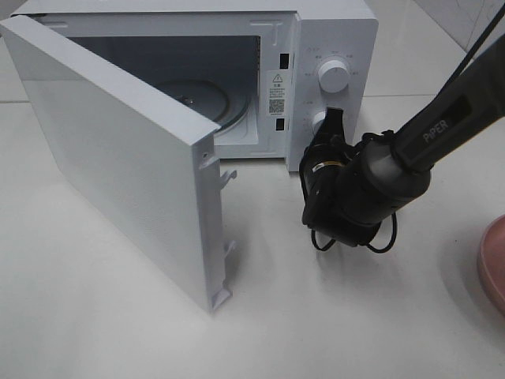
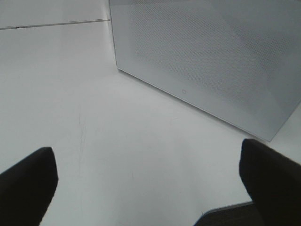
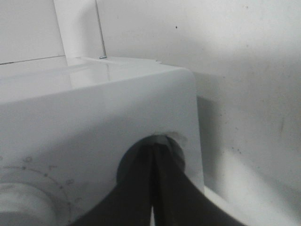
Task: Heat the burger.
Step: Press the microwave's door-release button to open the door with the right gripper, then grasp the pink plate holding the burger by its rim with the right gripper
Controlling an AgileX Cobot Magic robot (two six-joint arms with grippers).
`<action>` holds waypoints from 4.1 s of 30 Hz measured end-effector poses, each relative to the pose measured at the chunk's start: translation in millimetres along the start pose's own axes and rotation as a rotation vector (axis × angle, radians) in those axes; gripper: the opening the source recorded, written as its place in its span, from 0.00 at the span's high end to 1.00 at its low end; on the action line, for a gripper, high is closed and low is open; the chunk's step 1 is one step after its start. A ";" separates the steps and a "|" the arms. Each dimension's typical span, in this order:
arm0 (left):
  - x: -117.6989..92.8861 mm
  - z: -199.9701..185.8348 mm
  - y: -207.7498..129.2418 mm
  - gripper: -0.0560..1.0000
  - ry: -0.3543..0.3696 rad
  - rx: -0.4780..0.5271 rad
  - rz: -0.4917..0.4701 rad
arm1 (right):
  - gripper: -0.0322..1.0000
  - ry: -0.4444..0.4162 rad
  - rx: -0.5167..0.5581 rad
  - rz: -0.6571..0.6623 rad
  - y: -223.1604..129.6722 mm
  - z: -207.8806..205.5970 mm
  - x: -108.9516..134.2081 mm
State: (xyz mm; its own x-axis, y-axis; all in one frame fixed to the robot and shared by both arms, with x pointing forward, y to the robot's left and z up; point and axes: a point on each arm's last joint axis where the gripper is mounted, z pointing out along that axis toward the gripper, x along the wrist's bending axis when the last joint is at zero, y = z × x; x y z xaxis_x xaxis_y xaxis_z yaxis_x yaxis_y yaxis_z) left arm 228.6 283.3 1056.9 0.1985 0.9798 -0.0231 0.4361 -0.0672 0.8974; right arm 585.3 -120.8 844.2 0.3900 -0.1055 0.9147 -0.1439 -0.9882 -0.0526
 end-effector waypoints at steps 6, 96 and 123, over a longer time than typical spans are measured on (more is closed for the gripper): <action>0.0 0.0 0.0 0.02 0.000 0.000 0.000 | 0.96 -0.007 0.022 -0.030 4.0 -2.4 1.3; 0.0 0.0 0.0 0.02 0.000 0.000 0.000 | 0.02 -0.731 0.868 -1.713 160.8 -150.6 79.4; 0.0 0.0 0.0 0.02 0.000 0.000 0.000 | 0.05 -0.941 0.882 -1.631 182.9 -93.4 26.3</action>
State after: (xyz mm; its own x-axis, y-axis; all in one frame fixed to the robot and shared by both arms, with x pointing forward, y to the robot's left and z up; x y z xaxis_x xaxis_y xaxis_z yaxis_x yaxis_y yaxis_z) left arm 228.6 283.3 1056.9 0.1985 0.9798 -0.0231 0.4361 -0.0672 0.8974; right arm 484.3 -293.9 896.0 -0.0358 0.9933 -0.1097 0.9992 0.0378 0.0157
